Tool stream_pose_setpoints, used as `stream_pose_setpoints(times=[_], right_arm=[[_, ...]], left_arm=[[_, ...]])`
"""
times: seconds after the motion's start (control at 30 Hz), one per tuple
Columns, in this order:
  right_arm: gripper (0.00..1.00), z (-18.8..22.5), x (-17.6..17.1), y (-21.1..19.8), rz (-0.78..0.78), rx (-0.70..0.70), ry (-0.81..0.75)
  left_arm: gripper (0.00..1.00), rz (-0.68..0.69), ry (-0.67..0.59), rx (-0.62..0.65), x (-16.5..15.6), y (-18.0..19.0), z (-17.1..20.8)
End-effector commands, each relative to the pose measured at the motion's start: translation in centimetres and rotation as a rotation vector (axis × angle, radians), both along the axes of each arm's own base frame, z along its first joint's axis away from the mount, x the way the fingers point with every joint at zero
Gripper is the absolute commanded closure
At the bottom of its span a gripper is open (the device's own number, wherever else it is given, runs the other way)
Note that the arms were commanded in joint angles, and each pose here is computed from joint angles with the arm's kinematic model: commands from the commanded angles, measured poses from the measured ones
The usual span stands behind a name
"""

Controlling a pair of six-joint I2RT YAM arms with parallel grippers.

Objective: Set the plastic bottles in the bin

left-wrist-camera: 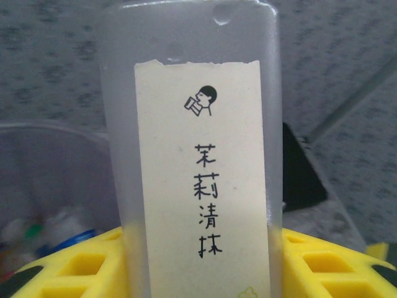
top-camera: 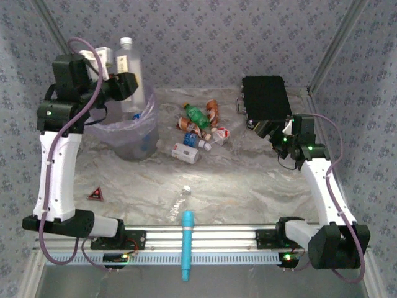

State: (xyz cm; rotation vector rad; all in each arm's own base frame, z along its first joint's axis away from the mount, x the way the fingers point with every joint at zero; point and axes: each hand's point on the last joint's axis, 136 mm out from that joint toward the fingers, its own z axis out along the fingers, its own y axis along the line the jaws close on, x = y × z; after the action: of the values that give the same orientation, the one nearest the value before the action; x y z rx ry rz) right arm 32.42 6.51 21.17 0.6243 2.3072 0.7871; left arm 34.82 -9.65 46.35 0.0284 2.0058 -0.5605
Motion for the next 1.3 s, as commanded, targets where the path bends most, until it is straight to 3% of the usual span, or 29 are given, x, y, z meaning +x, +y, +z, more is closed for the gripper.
stream_pose_setpoints(times=[0.0, 0.17, 0.47, 0.7, 0.93, 1.0, 1.1, 1.27], right_arm=[[0.03, -0.1, 0.0, 0.6, 0.058, -0.001, 0.015], [0.02, -0.4, 0.0, 0.6, 0.065, -0.021, 0.027], [0.02, -1.6, 0.2, 0.4, 0.058, -0.029, 0.058], [0.02, -2.2, 0.1, 0.3, 0.054, -0.033, 0.073], [0.02, -2.6, 0.0, 0.3, 0.053, -0.034, 0.087], [0.02, -2.7, 0.0, 0.3, 0.055, -0.033, 0.089], [0.02, -2.8, -0.1, 0.5, 0.060, -0.029, 0.091], [0.02, -3.2, -0.2, 0.8, 0.072, -0.021, 0.100]], left_arm=[[0.99, 0.107, 0.084, 0.093, 1.1, 3.6, -2.8], [1.00, 0.165, 0.207, 0.185, 3.2, 6.1, -6.7], [1.00, 0.156, 0.410, 0.269, 6.1, 6.8, -13.8], [0.89, 0.116, 0.541, 0.268, 6.6, 6.3, -18.9], [0.85, 0.112, 0.625, 0.267, 6.3, 6.3, -23.1], [0.80, 0.106, 0.643, 0.258, 6.2, 6.2, -24.1], [0.60, 0.094, 0.661, 0.244, 6.3, 5.9, -25.2], [0.37, 0.088, 0.662, 0.231, 6.4, 5.6, -25.4]])
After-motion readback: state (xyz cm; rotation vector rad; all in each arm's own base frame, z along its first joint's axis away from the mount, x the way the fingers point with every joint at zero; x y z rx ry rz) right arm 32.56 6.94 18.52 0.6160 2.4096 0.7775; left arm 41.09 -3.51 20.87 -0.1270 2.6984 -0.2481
